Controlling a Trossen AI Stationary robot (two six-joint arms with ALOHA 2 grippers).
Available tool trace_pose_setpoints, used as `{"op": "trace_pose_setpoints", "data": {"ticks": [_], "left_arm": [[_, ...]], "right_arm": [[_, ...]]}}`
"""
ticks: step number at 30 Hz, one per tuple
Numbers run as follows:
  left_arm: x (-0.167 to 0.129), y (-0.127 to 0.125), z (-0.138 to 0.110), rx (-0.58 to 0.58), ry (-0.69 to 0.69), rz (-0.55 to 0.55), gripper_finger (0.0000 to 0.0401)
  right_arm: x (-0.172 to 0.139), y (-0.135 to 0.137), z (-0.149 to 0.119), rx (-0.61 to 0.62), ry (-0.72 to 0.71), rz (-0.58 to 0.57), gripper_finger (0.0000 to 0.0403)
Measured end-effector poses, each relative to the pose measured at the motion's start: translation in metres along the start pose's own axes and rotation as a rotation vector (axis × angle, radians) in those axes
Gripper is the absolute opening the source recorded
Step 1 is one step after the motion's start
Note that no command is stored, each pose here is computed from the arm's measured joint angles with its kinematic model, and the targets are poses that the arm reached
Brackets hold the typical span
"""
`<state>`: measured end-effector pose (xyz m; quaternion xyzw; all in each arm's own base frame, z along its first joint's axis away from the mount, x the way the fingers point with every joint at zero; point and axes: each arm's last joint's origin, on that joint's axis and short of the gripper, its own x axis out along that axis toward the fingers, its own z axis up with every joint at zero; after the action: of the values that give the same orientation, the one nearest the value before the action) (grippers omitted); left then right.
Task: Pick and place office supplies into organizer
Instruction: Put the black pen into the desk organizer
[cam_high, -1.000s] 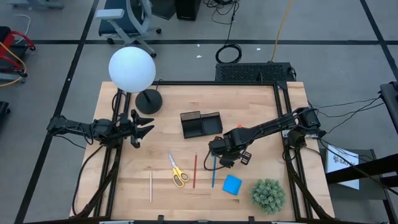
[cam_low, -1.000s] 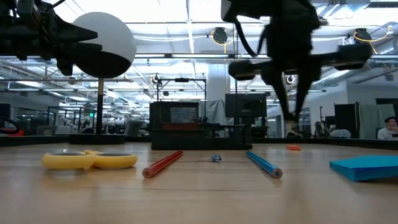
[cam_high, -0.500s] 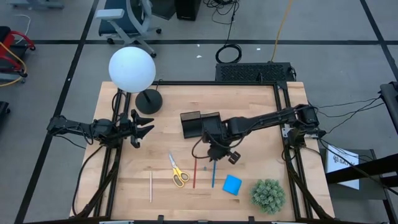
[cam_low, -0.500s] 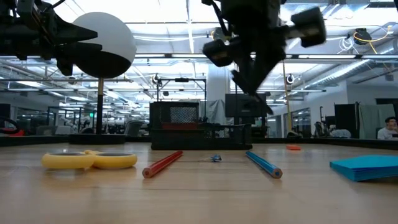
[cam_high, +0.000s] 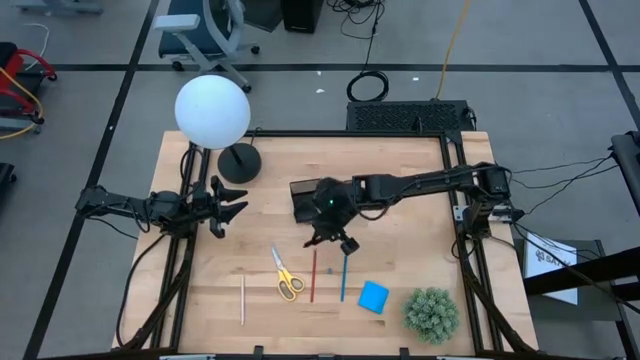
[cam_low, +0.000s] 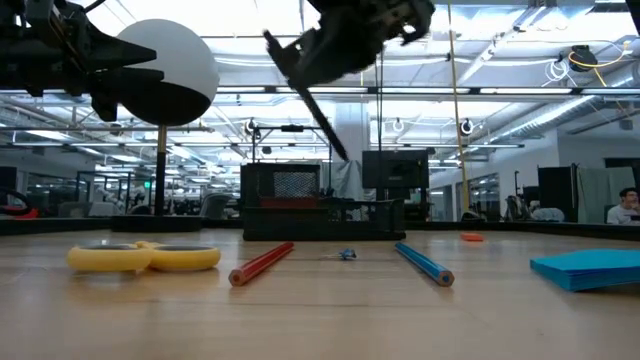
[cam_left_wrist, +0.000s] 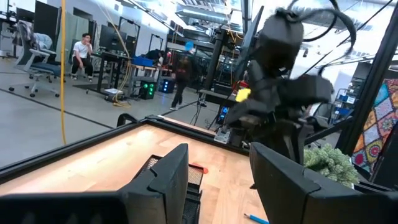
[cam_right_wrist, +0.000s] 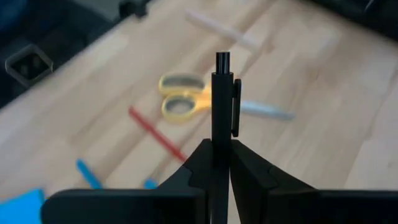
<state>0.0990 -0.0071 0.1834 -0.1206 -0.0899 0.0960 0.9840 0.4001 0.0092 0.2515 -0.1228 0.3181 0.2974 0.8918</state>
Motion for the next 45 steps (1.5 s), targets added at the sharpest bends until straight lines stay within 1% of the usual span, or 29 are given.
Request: {"op": "trace_pose_setpoints", "data": {"ticks": [2,6,8,11,16,20,24,27,30,34,38,45], "left_arm": [[0.000,0.000,0.000,-0.001,0.000,0.000,0.0170],[0.000,0.000,0.000,-0.009,0.001,-0.001,0.0170],[0.000,0.000,0.000,-0.009,0.001,-0.001,0.0170],[0.000,0.000,0.000,-0.009,0.001,-0.001,0.0170],[0.000,0.000,0.000,-0.009,0.001,-0.002,0.0170],[0.000,0.000,0.000,-0.009,0.001,-0.003,0.0170],[0.000,0.000,0.000,-0.009,0.001,-0.003,0.0170],[0.000,0.000,0.000,-0.008,0.002,-0.003,0.0170],[0.000,0.000,0.000,-0.004,0.002,-0.003,0.0170],[0.000,0.000,0.000,0.000,0.002,-0.003,0.0170],[0.000,0.000,0.000,0.000,0.002,-0.003,0.0170],[0.000,0.000,0.000,0.000,0.002,-0.002,0.0170]], "right_arm": [[-0.003,-0.007,0.002,0.006,-0.056,-0.007,0.0029],[-0.012,-0.021,0.009,0.040,-0.216,0.028,0.0031],[-0.015,-0.027,0.010,0.041,-0.288,0.013,0.0033],[-0.015,-0.035,0.004,0.041,-0.367,-0.031,0.0033],[-0.016,-0.045,-0.016,0.019,-0.475,-0.144,0.0030],[-0.019,-0.052,-0.036,0.029,-0.538,-0.273,0.0032],[-0.024,-0.055,-0.052,0.011,-0.597,-0.362,0.0029],[-0.027,-0.055,-0.058,0.007,-0.644,-0.431,0.0029],[-0.029,-0.055,-0.065,0.010,-0.653,-0.495,0.0031],[-0.028,-0.055,-0.078,0.020,-0.597,-0.569,0.0030],[-0.029,-0.056,-0.091,0.041,-0.575,-0.591,0.0030],[-0.036,-0.052,-0.115,0.073,-0.618,-0.631,0.0029]]}}
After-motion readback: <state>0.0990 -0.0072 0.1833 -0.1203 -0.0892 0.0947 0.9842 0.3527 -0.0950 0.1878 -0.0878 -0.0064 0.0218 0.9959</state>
